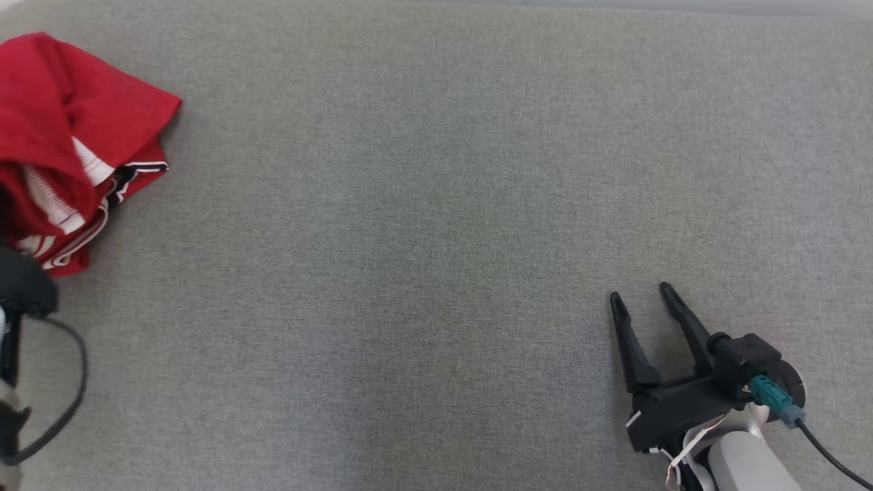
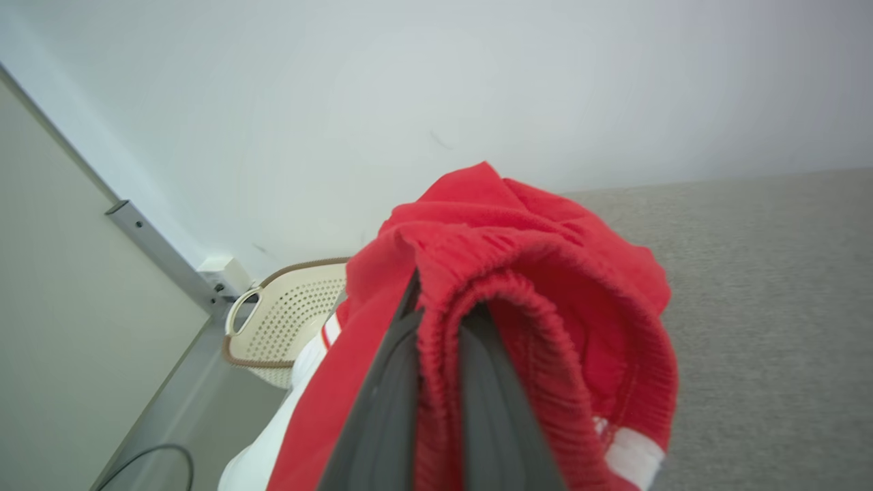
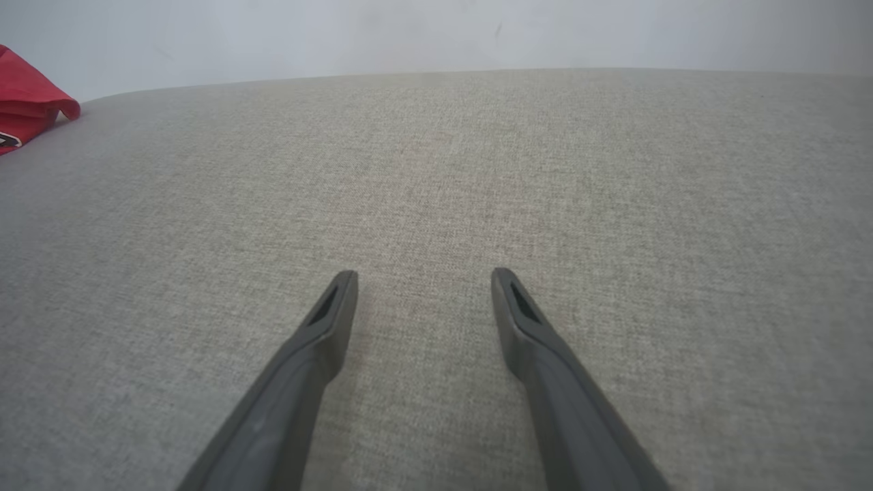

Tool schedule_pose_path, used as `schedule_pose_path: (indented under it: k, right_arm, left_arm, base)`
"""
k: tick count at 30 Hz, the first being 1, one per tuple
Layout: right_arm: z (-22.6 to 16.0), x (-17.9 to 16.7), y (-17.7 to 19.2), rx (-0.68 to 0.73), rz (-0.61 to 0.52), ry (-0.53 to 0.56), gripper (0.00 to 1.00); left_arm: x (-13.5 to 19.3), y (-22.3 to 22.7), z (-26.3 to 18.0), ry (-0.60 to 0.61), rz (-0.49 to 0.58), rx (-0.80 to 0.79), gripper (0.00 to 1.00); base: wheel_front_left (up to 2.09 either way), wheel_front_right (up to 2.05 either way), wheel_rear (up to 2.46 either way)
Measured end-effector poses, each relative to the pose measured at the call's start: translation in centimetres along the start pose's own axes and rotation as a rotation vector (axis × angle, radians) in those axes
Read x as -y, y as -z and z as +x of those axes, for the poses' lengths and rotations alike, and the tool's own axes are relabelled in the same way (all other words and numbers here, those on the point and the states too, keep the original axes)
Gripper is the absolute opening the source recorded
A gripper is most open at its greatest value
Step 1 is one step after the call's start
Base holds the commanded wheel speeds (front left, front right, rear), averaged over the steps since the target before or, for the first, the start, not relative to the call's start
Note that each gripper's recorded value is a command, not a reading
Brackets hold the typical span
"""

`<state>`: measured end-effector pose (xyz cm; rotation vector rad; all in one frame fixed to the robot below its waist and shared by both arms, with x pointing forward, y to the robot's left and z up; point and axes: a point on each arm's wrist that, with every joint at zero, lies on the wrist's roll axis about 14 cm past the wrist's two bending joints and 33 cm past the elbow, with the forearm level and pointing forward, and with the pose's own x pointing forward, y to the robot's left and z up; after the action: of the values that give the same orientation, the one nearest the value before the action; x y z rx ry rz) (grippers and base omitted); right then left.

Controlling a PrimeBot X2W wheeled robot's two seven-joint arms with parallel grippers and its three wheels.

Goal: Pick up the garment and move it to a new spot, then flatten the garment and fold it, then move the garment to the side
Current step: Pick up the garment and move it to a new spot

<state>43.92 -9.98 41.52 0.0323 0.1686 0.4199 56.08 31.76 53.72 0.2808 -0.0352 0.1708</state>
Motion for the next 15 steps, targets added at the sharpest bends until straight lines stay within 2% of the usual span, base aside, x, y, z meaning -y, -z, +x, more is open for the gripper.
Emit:
schedule_pose_path:
  k: [7,11,15]
  right_arm:
    - [0.2,-1.2,-1.8,0.05,0.03,-0.004,1.0]
    - [0.0,-1.9,-2.5,0.07,0.039,-0.012,1.0]
    - [-0.6,-1.9,-2.8,0.078,0.054,0.005,1.0]
  left_arm:
    - [5.0,-5.9,-0.9,0.166,-0.056,0.166,0.0]
    - [10.5,-9.4,-2.0,0.298,-0.101,0.255,0.0]
    - [17.5,-11.0,-4.0,0.451,-0.183,0.283,0.0]
  base:
    - [0.0,0.0,0.0]
    - [0.0,0.0,0.0]
    - [0.0,0.0,0.0]
